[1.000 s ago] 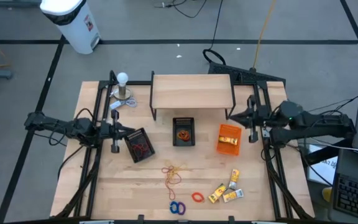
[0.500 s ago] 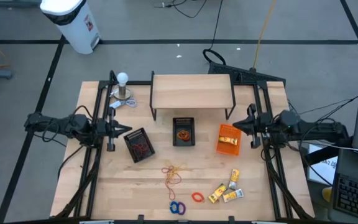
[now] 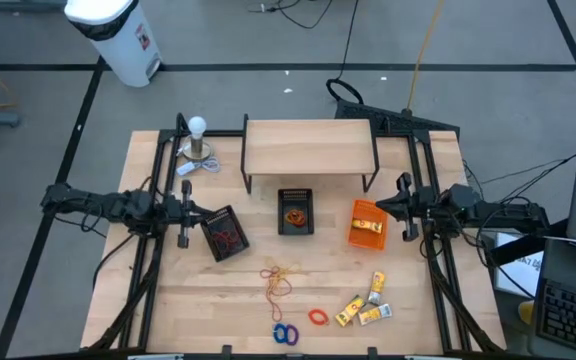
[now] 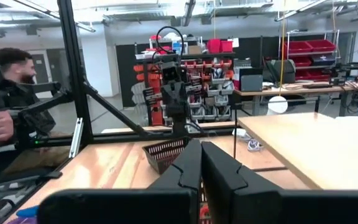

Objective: Pick & Place Office Desk Supplies
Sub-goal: Put the crayon box into the orange basket

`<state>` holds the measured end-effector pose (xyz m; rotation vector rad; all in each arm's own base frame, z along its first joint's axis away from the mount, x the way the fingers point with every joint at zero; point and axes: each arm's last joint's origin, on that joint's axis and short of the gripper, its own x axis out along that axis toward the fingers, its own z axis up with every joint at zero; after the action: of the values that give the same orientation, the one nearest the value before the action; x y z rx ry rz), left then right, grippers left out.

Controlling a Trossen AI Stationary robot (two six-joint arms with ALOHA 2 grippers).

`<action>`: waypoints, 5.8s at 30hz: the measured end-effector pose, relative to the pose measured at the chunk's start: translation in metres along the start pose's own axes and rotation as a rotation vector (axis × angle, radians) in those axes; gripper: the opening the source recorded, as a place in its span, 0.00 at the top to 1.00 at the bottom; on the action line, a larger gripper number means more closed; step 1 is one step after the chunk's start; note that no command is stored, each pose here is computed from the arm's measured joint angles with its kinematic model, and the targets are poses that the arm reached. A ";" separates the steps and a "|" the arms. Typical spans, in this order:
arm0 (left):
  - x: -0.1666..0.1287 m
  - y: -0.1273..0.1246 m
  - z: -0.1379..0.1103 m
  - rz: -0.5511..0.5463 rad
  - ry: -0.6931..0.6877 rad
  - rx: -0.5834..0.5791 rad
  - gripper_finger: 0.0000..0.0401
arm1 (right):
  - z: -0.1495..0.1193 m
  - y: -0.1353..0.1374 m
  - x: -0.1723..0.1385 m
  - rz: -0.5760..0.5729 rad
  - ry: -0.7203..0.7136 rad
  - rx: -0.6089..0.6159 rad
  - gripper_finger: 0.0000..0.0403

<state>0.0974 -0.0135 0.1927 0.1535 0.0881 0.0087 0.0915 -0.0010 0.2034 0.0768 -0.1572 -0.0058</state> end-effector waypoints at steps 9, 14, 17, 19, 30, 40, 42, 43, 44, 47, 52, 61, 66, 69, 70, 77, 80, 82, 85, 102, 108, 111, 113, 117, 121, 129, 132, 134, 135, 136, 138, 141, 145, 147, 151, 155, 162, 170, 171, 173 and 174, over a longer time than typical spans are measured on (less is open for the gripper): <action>0.000 -0.002 -0.021 0.015 -0.010 -0.022 1.00 | -0.024 -0.002 0.002 -0.005 0.055 0.052 1.00; 0.002 -0.001 -0.021 0.014 -0.059 -0.023 1.00 | -0.018 -0.001 0.002 0.007 -0.027 0.090 1.00; 0.002 0.001 -0.022 0.031 -0.057 -0.034 1.00 | -0.018 -0.002 0.002 0.005 -0.032 0.090 1.00; 0.002 0.001 -0.022 0.034 -0.056 -0.055 1.00 | -0.018 -0.002 0.002 0.005 -0.027 0.089 1.00; 0.002 0.002 -0.022 0.036 -0.057 -0.125 0.97 | -0.020 -0.002 0.002 0.002 -0.013 0.032 1.00; 0.002 0.003 -0.016 0.061 -0.134 -0.141 0.99 | -0.019 -0.003 0.003 -0.052 -0.018 0.084 1.00; 0.001 0.004 -0.013 0.063 -0.163 -0.149 0.97 | -0.020 -0.003 0.004 -0.056 -0.009 0.083 1.00; 0.001 0.004 -0.012 0.064 -0.169 -0.144 0.97 | -0.021 -0.004 0.005 -0.057 0.001 0.085 1.00; 0.001 0.004 -0.012 0.065 -0.169 -0.138 0.96 | -0.022 -0.004 0.005 -0.057 0.007 0.092 1.00; 0.001 0.004 -0.013 0.064 -0.165 -0.136 0.95 | -0.024 -0.003 0.006 -0.055 0.025 0.121 1.00; 0.001 0.004 -0.013 0.062 -0.159 -0.144 0.95 | -0.032 0.002 0.012 -0.096 0.154 0.132 1.00; 0.002 0.004 -0.015 0.062 -0.136 -0.143 0.95 | 0.020 0.041 0.054 -0.037 0.395 0.058 1.00; 0.002 0.004 -0.015 0.065 -0.132 -0.146 0.95 | 0.033 0.078 0.086 0.006 0.616 -0.031 1.00; 0.002 0.003 -0.017 0.065 -0.121 -0.147 0.95 | 0.031 0.098 0.101 0.012 0.759 -0.063 1.00; 0.002 0.003 -0.017 0.065 -0.119 -0.147 0.95 | 0.031 0.106 0.106 0.014 0.794 -0.063 1.00; 0.002 0.003 -0.019 0.063 -0.099 -0.172 0.95 | 0.035 0.152 0.123 -0.019 1.034 -0.067 0.96; 0.002 0.003 -0.019 0.062 -0.100 -0.190 0.95 | 0.035 0.166 0.121 -0.053 1.131 -0.080 0.96; 0.002 0.003 -0.019 0.061 -0.100 -0.195 0.95 | 0.033 0.172 0.118 -0.075 1.210 -0.048 0.96; 0.002 0.003 -0.019 0.061 -0.100 -0.194 0.95 | 0.028 0.182 0.113 -0.077 1.312 0.038 0.96; 0.002 0.003 -0.018 0.062 -0.108 -0.199 0.95 | -0.038 0.224 0.120 0.034 1.671 0.290 0.67; 0.002 0.003 -0.018 0.061 -0.108 -0.221 0.95 | -0.053 0.234 0.132 0.098 1.570 0.258 0.53; 0.002 0.003 -0.018 0.060 -0.107 -0.223 0.95 | -0.067 0.233 0.130 0.071 1.621 0.202 0.51; 0.002 0.003 -0.018 0.059 -0.107 -0.226 0.95 | -0.076 0.232 0.129 0.040 1.643 0.169 0.51; 0.002 0.003 -0.018 0.040 -0.103 -0.226 0.95 | -0.093 0.235 0.127 0.029 1.671 0.116 0.51; 0.002 0.002 -0.018 0.003 -0.104 -0.240 0.95 | -0.103 0.238 0.126 0.043 1.687 0.081 0.51; 0.002 0.001 -0.018 -0.003 -0.104 -0.266 0.95 | -0.104 0.239 0.124 0.030 1.691 0.086 0.53; 0.002 0.001 -0.018 -0.004 -0.104 -0.271 0.95 | -0.098 0.239 0.125 0.042 1.670 0.107 0.60; 0.002 0.001 -0.018 -0.004 -0.104 -0.271 0.95 | -0.091 0.239 0.125 0.061 1.650 0.125 0.66; 0.002 0.001 -0.018 -0.004 -0.104 -0.271 0.95 | -0.087 0.240 0.126 0.076 1.630 0.139 0.69; 0.002 0.001 -0.018 -0.004 -0.104 -0.271 0.95 | -0.081 0.240 0.128 0.093 1.605 0.152 0.72; 0.002 0.001 -0.018 -0.003 -0.104 -0.267 0.95 | -0.069 0.242 0.130 0.128 1.550 0.165 0.77; 0.002 0.001 -0.018 -0.003 -0.104 -0.267 0.95 | -0.053 0.241 0.131 0.173 1.481 0.174 0.80; 0.002 0.001 -0.018 -0.002 -0.104 -0.265 0.95 | -0.020 0.236 0.134 0.221 1.299 0.148 0.79; 0.002 0.002 -0.018 0.003 -0.103 -0.264 0.95 | -0.001 0.231 0.134 0.239 1.189 0.087 0.77; 0.002 0.002 -0.018 0.006 -0.104 -0.263 0.95 | 0.046 0.219 0.133 0.310 0.921 -0.039 0.77; 0.002 0.002 -0.018 0.009 -0.104 -0.235 0.95 | 0.086 0.201 0.124 0.391 0.694 -0.145 0.79; 0.002 0.003 -0.018 0.067 -0.108 -0.222 0.95 | 0.113 0.148 0.088 0.407 0.468 -0.175 0.78; 0.002 0.006 -0.018 0.165 -0.097 -0.133 0.95 | 0.071 0.101 0.054 0.326 0.310 -0.087 0.79; 0.002 0.006 -0.018 0.172 -0.096 -0.131 0.95 | 0.065 0.098 0.052 0.320 0.292 -0.079 0.79; 0.002 0.006 -0.018 0.172 -0.096 -0.132 0.95 | 0.051 0.093 0.048 0.312 0.249 -0.067 0.79; 0.002 0.006 -0.018 0.172 -0.096 -0.137 0.95 | 0.044 0.092 0.046 0.312 0.232 -0.066 0.79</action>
<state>0.0973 -0.0044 0.1757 0.0237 -0.0220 0.1782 0.1297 0.0868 0.2607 -0.0138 0.0639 0.3079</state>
